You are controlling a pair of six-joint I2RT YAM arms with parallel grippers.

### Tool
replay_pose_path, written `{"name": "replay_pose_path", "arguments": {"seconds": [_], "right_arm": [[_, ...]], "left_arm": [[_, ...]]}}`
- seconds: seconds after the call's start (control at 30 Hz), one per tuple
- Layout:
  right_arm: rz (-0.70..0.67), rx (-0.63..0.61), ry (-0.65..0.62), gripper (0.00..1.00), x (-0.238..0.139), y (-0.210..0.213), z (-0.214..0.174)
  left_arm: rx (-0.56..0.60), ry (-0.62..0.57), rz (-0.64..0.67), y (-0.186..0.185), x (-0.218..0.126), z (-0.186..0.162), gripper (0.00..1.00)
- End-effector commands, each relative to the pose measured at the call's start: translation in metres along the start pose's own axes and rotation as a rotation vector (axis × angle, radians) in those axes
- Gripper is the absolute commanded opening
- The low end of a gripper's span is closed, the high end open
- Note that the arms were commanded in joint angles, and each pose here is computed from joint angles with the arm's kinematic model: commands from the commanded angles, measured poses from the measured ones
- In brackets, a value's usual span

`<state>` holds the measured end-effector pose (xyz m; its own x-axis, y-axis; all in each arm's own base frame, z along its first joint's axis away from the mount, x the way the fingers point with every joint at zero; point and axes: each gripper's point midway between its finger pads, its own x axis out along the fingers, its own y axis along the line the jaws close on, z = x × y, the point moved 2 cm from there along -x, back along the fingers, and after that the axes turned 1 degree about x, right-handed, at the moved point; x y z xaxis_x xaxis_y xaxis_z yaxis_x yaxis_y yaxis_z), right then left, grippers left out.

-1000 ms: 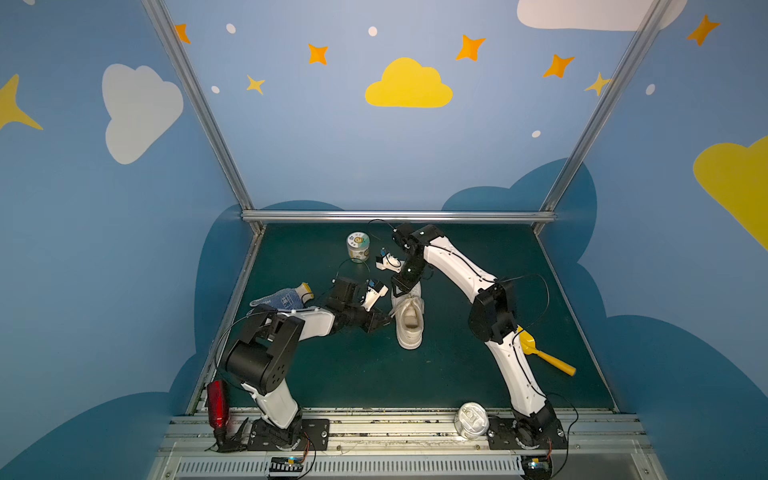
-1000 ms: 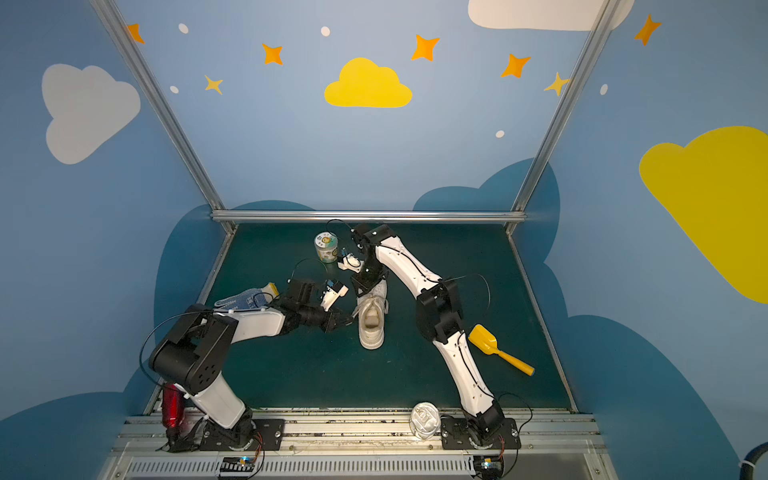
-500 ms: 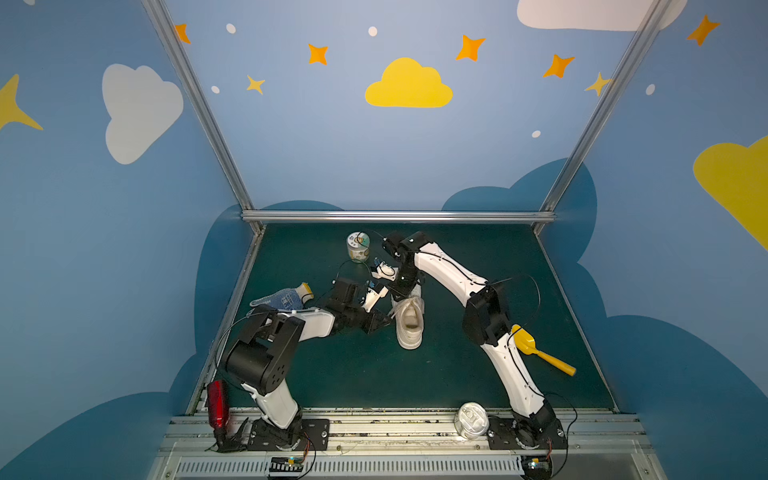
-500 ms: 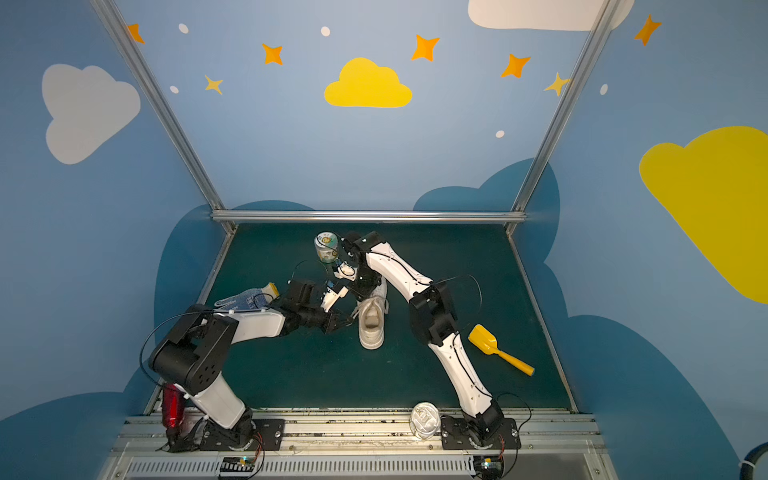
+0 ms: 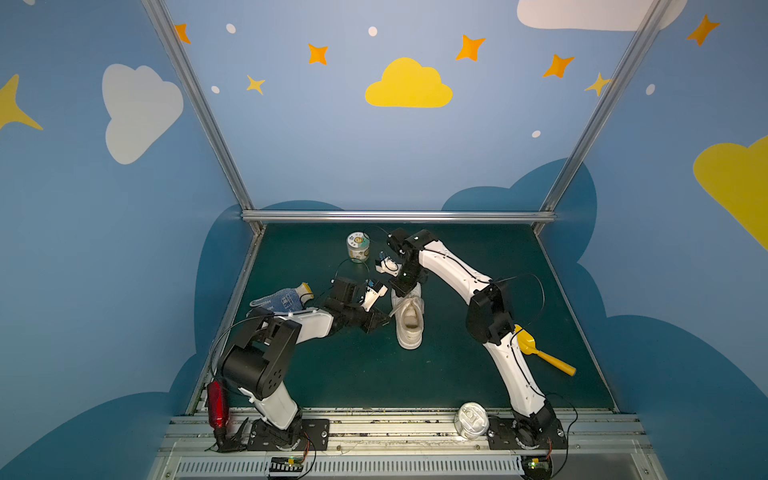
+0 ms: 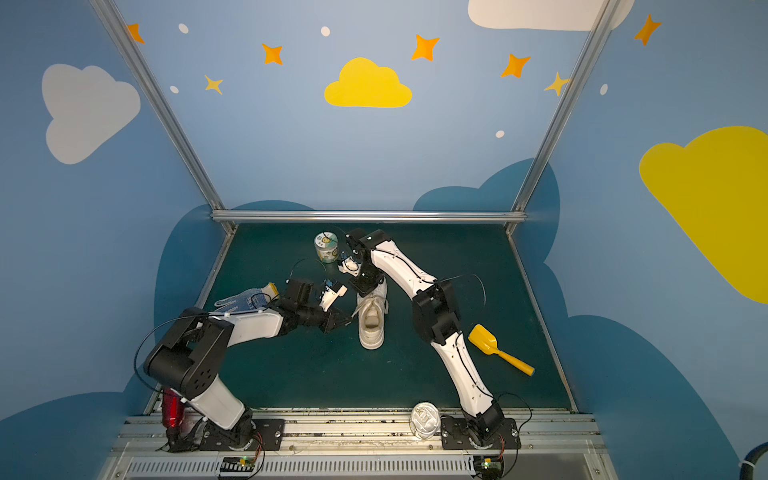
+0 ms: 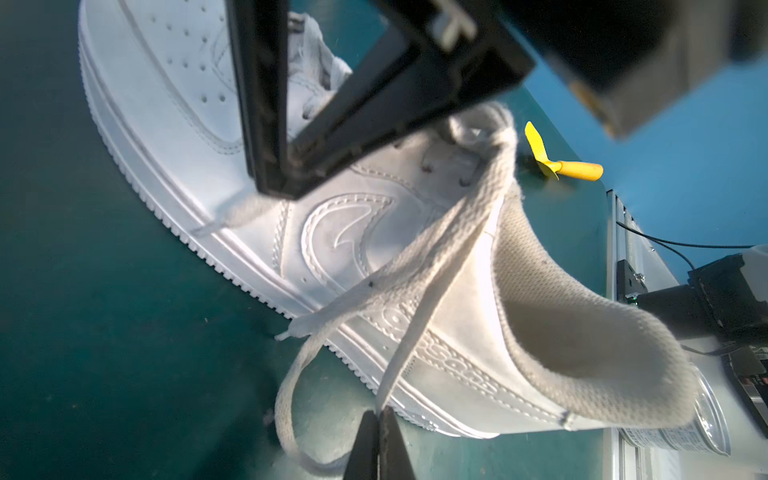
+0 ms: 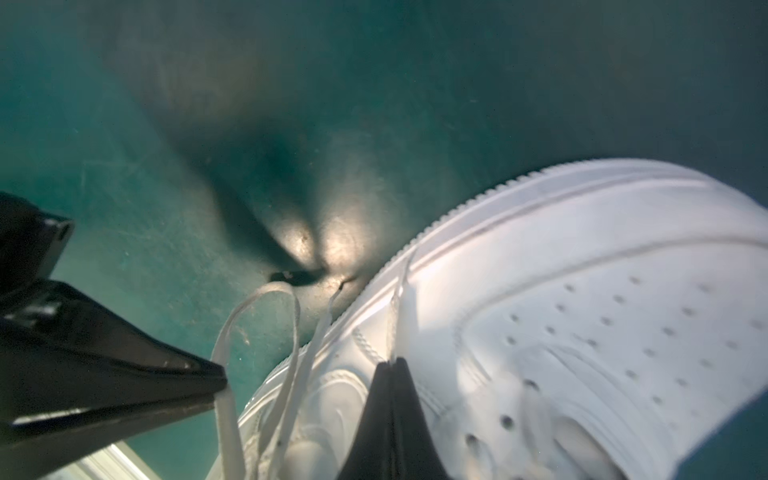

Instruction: Tie the shoes

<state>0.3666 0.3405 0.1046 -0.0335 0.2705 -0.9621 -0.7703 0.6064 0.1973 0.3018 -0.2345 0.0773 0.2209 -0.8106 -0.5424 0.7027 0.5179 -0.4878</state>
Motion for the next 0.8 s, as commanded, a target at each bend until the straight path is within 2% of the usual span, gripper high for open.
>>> {"name": "replay_pose_path", "arguments": {"seconds": [0.0, 0.13, 0.27, 0.77], "right_arm": [[0.041, 0.067, -0.102, 0.00, -0.034, 0.003, 0.010], [0.044, 0.100, -0.119, 0.00, -0.038, 0.001, 0.008], [0.049, 0.185, -0.161, 0.00, -0.044, -0.006, 0.008], [-0.050, 0.381, -0.325, 0.00, -0.077, -0.031, -0.010]], "left_arm": [[0.039, -0.015, -0.001, -0.006, -0.006, 0.011, 0.07], [0.046, -0.016, 0.002, -0.006, -0.006, 0.014, 0.07], [0.064, -0.009, 0.014, -0.005, -0.008, 0.024, 0.07], [0.100, 0.018, 0.093, 0.015, -0.034, 0.058, 0.07]]}}
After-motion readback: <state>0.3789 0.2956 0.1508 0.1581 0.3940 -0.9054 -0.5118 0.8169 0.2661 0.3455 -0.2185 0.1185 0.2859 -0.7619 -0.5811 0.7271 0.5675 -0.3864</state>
